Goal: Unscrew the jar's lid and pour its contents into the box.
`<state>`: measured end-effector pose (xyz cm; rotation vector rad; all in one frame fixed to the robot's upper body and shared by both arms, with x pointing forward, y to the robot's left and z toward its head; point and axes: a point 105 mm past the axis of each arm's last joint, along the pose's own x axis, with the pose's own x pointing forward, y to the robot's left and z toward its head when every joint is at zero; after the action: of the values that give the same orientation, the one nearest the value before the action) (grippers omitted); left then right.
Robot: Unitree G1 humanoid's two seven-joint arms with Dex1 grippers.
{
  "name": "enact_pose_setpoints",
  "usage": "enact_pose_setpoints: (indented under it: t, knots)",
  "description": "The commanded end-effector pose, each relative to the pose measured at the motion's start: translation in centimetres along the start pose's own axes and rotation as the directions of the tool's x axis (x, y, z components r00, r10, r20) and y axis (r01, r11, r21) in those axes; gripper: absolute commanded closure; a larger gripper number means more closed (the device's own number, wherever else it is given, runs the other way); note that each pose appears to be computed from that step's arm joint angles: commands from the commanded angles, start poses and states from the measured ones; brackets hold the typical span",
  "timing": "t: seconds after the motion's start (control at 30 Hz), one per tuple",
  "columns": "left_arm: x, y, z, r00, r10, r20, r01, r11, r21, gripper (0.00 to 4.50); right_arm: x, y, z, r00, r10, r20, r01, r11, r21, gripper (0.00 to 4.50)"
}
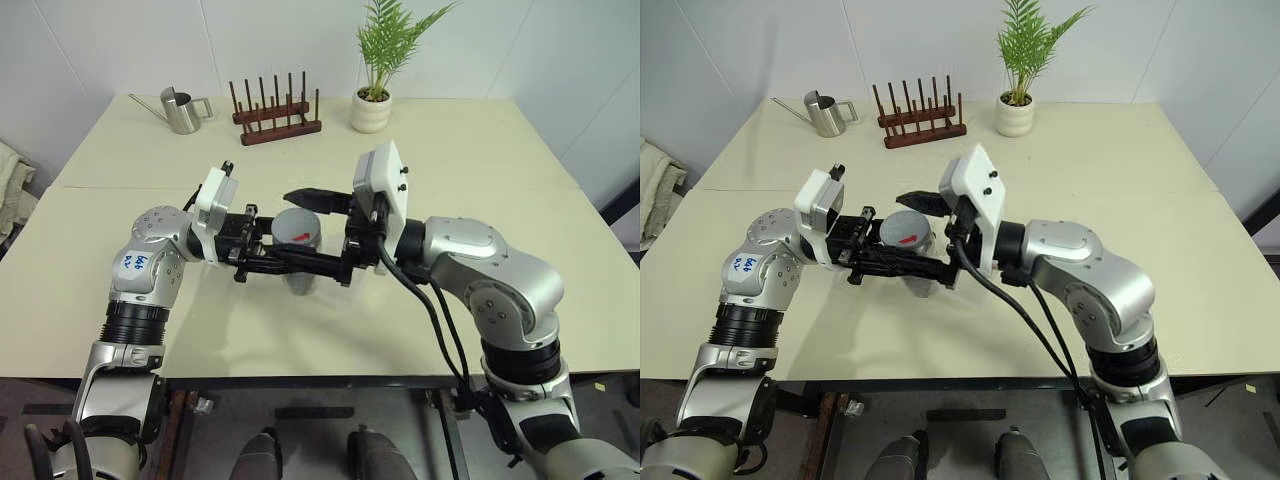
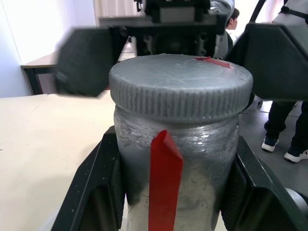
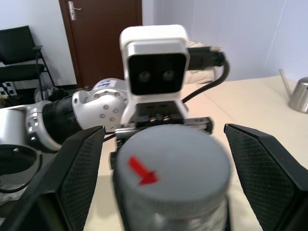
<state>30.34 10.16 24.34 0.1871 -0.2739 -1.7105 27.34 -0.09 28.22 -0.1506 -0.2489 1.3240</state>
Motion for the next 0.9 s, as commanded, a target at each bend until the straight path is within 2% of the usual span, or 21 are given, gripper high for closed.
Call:
enact_pose_setpoints:
  t: [0.03, 0.43, 0.9]
  knots:
    - [0.5, -0.1, 0.9, 0.999, -0.035, -0.015, 0.036, 0.997, 0.062, 2.5, 0.7, 0.0, 1.1, 0.999, 0.003, 0.044, -0.001, 0.999, -0.039, 0.34]
    - [1.0, -0.2, 1.0, 0.999, -0.036, 0.01, 0.035, 0.997, 0.074, 2.5, 1.5, -1.0, 1.2, 0.998, -0.034, 0.048, 0.036, 0.998, -0.042, 0.34]
    - [-0.8, -0.2, 1.0, 0.999, 0.029, -0.015, -0.028, 0.998, 0.048, 2.5, -3.6, -3.5, 0.2, 0.979, -0.193, -0.07, 0.187, 0.979, -0.085, 0.34]
